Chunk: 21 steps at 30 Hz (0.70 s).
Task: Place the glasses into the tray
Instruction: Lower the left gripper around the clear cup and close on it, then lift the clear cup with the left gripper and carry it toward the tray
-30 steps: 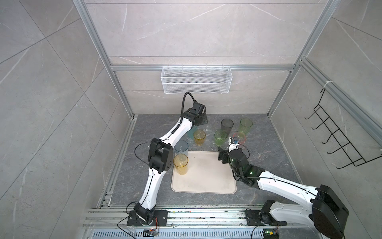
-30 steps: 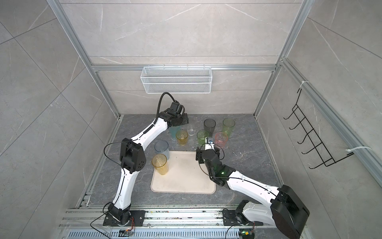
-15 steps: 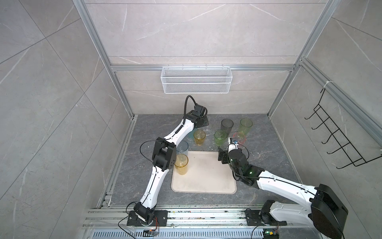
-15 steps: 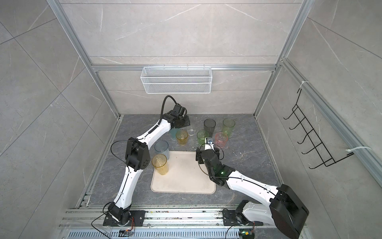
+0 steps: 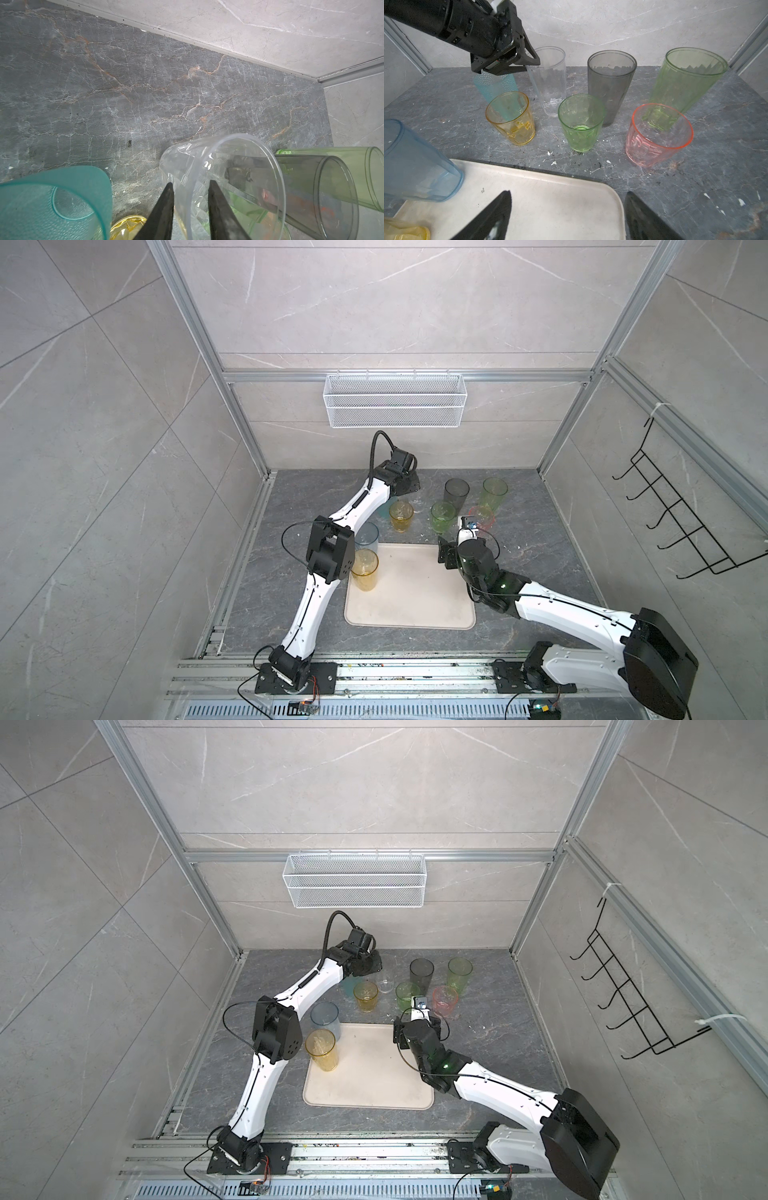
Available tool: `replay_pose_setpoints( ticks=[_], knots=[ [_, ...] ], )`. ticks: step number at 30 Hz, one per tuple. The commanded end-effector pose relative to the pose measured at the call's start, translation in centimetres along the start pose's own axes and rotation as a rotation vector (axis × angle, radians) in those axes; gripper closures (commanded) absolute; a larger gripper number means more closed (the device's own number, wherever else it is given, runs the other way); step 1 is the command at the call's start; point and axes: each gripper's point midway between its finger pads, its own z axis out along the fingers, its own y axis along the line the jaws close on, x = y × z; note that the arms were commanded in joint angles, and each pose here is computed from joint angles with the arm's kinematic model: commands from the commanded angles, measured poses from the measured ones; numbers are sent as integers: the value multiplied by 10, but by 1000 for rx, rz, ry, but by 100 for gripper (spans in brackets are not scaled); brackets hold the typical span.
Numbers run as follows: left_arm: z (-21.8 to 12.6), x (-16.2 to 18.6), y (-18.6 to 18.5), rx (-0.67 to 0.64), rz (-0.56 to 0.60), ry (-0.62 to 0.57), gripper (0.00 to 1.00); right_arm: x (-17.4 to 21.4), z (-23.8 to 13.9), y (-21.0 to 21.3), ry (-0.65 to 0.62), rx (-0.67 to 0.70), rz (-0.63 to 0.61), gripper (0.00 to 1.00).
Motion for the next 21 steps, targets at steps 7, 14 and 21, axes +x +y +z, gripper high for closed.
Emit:
replay_pose_setpoints(
  ticks=[7, 14, 21],
  knots=[
    [-14, -17, -10, 11, 17, -48, 76, -8, 1, 5, -2, -5, 17, 14],
    [-21, -21, -7, -9, 35, -60, 83, -8, 1, 5, 1, -3, 16, 14],
    [-25, -23, -6, -18, 45, -65, 88, -7, 2, 6, 5, -3, 13, 14]
  ],
)
